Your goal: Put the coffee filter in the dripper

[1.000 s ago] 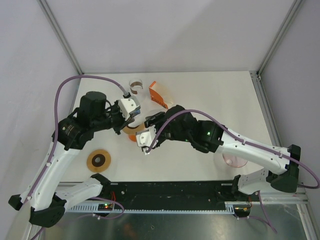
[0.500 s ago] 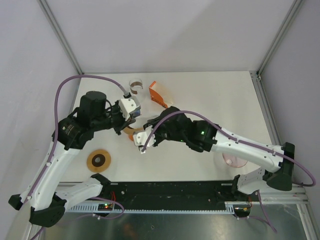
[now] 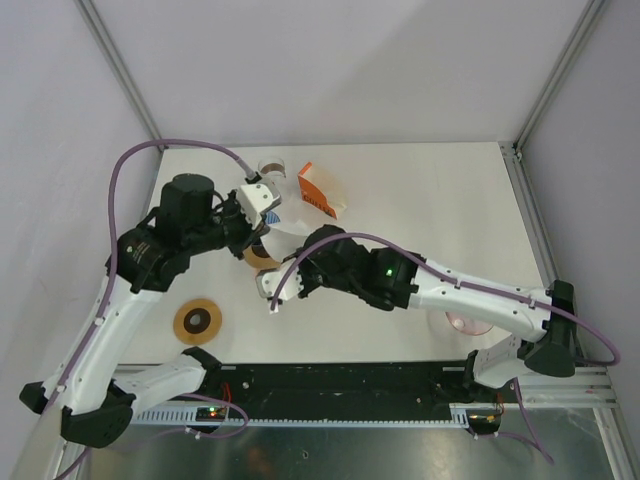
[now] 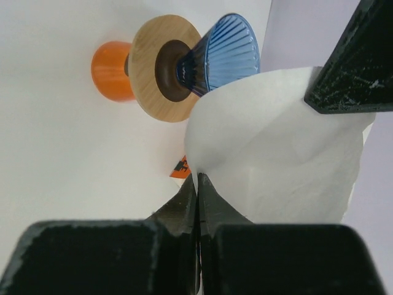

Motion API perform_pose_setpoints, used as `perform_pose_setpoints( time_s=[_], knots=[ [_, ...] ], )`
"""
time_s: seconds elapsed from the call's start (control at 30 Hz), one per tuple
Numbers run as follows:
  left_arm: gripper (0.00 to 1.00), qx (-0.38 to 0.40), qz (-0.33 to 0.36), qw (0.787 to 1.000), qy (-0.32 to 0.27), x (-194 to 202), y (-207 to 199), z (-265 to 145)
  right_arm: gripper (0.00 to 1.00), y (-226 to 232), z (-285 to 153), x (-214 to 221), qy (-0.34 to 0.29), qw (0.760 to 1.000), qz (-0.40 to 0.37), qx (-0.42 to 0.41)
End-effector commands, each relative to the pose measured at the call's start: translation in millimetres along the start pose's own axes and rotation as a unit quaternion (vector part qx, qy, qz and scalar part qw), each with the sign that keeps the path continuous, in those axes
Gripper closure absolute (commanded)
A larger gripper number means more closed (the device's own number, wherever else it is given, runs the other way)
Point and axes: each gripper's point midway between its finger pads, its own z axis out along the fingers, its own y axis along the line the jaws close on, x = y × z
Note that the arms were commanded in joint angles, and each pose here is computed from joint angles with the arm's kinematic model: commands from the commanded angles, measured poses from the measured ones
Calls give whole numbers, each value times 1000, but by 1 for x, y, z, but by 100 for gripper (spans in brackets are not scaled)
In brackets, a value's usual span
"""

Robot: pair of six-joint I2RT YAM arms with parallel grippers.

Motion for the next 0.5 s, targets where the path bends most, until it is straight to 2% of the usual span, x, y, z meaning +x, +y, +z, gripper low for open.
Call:
perform_pose_setpoints(
  time_s=[0.0, 0.1, 0.3, 0.37, 0.47],
  knots=[
    [100, -76, 4, 997, -27, -23, 29, -12, 100, 0, -8, -9, -8, 1000, 7, 1],
    [96, -102, 6, 994, -24, -24, 39, -17, 100, -7, -12, -25, -52, 998, 29, 3],
    [58, -121, 6, 992, -46, -40, 45, -31, 100, -30, -16, -48, -154, 977, 141, -31],
    [49, -131, 2, 990, -58, -48, 49, -38, 100, -35, -14, -47, -167, 971, 167, -44],
    [41, -158, -10, 985, -73, -59, 62, -50, 100, -44, -11, -47, -185, 959, 205, -57]
  ],
)
